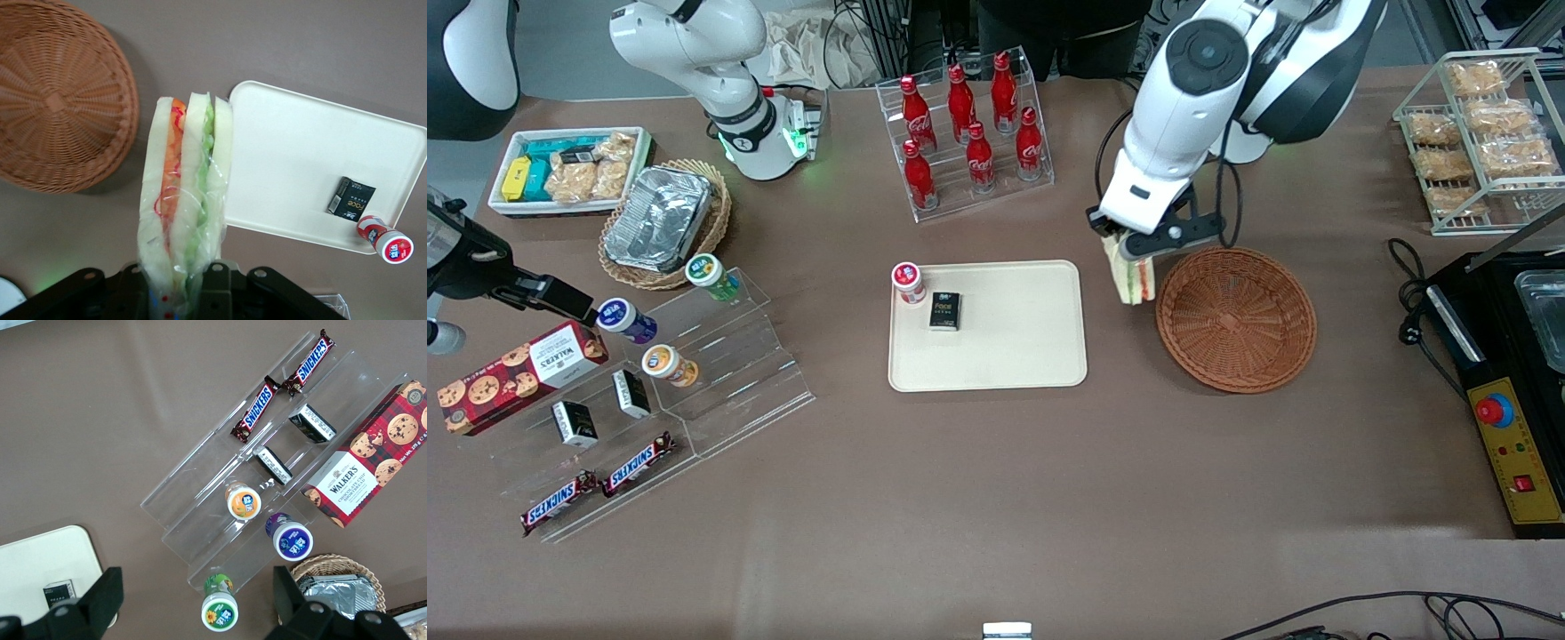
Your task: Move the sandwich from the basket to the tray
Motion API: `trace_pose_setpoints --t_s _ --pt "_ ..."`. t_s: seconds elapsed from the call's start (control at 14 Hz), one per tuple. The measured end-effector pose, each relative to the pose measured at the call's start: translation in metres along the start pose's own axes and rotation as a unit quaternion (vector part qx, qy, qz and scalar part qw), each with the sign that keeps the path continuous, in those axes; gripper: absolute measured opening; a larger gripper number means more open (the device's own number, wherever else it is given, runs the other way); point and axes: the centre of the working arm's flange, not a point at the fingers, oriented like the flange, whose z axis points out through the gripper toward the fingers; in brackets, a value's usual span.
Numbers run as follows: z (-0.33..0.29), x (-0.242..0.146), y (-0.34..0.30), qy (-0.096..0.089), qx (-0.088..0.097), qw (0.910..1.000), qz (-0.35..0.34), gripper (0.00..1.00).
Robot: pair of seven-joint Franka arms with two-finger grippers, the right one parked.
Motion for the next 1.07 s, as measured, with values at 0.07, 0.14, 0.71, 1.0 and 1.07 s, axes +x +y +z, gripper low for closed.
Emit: trace_pose_setpoints --t_s 0.07,0.14,0.71,1.0,1.07 --pt "0.016 0.001 0.005 -0.001 -0.004 1.0000 0.004 0.21" --pt "0.035 0.002 0.010 -0.001 -0.005 0.9999 0.011 0.21" --pt "0.178 -0.011 0.033 -0.002 -0.023 0.9967 0.077 0.21" --pt "0.217 -0.017 0.037 0.002 -0.025 0.9951 0.095 0.21" --pt "0.227 -0.016 0.038 0.002 -0.025 0.9950 0.097 0.21"
